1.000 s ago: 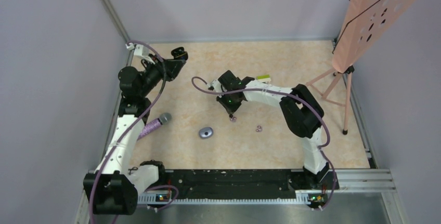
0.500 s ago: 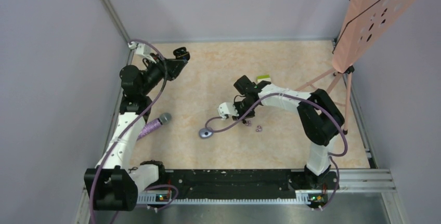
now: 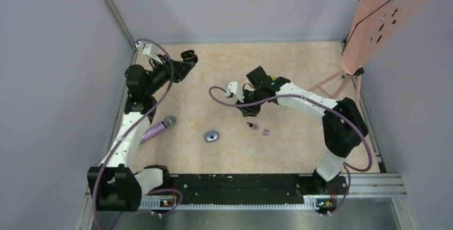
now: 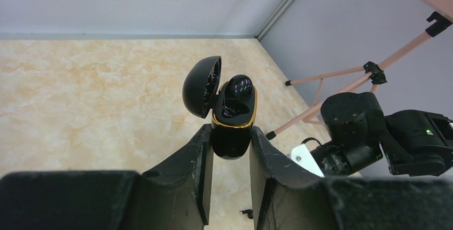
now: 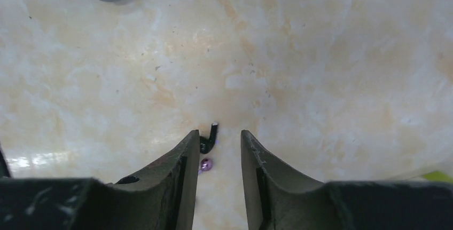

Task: Insert the wireless bluetooth earbuds into the charging case
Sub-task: Move the earbud to the center of the board, then pick up the earbud from the center of the board.

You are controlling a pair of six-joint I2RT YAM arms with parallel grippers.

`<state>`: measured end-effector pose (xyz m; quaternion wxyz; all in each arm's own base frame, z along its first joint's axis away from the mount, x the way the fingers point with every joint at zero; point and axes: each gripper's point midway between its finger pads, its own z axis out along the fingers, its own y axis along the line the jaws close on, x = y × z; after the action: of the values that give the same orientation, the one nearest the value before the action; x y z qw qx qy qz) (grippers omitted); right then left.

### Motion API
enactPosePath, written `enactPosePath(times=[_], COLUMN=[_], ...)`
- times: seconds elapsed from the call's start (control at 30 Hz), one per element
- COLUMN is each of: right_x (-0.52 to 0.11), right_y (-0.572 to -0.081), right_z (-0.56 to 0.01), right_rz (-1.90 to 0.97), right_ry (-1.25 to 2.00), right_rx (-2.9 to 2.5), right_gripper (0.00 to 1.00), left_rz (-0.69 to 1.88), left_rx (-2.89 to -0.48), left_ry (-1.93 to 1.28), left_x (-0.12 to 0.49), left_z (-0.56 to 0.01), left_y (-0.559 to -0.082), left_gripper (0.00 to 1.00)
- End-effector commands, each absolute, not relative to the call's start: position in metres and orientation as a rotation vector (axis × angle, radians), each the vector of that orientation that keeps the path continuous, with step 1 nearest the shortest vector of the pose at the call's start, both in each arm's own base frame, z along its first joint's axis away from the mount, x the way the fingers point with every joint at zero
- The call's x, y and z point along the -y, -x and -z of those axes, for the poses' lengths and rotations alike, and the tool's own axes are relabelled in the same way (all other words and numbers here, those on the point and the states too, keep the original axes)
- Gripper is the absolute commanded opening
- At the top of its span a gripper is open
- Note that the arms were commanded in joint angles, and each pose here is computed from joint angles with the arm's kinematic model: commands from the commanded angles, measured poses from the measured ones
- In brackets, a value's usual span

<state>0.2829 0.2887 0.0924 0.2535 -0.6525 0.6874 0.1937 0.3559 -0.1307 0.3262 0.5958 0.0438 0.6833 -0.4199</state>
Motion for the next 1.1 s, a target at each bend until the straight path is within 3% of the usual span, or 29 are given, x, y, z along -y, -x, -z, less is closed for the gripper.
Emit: enactPosePath(times=[0.0, 0.13, 0.2, 0.9, 1.07], right_x=[-0.286, -0.289, -0.289, -0.241, -0.239], right_y=[-0.270, -0.249, -0.245, -0.269, -0.271], right_z=[-0.104, -0.089, -0.078, -0.029, -0.034], right_rz=[-0.669, -0.801, -0.822, -0.625, -0.600], right_ry=[1.398, 1.337, 1.306, 1.128, 1.093], right_rx=[-2.146, -2.245, -2.285, -2.500, -2.506], right_gripper=[0.28, 0.11, 0.08, 0.04, 0.11], left_rz=[0.969, 0.973, 0.971, 0.924, 0.937], left_rx=[-1.508, -1.508, -1.505, -1.505, -1.507], left_ry=[-0.143, -0.138, -0.137, -0.119, -0.106], left_x=[0.131, 0.131, 0.131, 0.125, 0.125], left_z=[-0.356, -0.357, -0.358, -0.361, -0.359], left_y=[-0.359, -0.360, -0.360, -0.359, -0.361], left_gripper=[0.00, 0.00, 0.00, 0.00, 0.00])
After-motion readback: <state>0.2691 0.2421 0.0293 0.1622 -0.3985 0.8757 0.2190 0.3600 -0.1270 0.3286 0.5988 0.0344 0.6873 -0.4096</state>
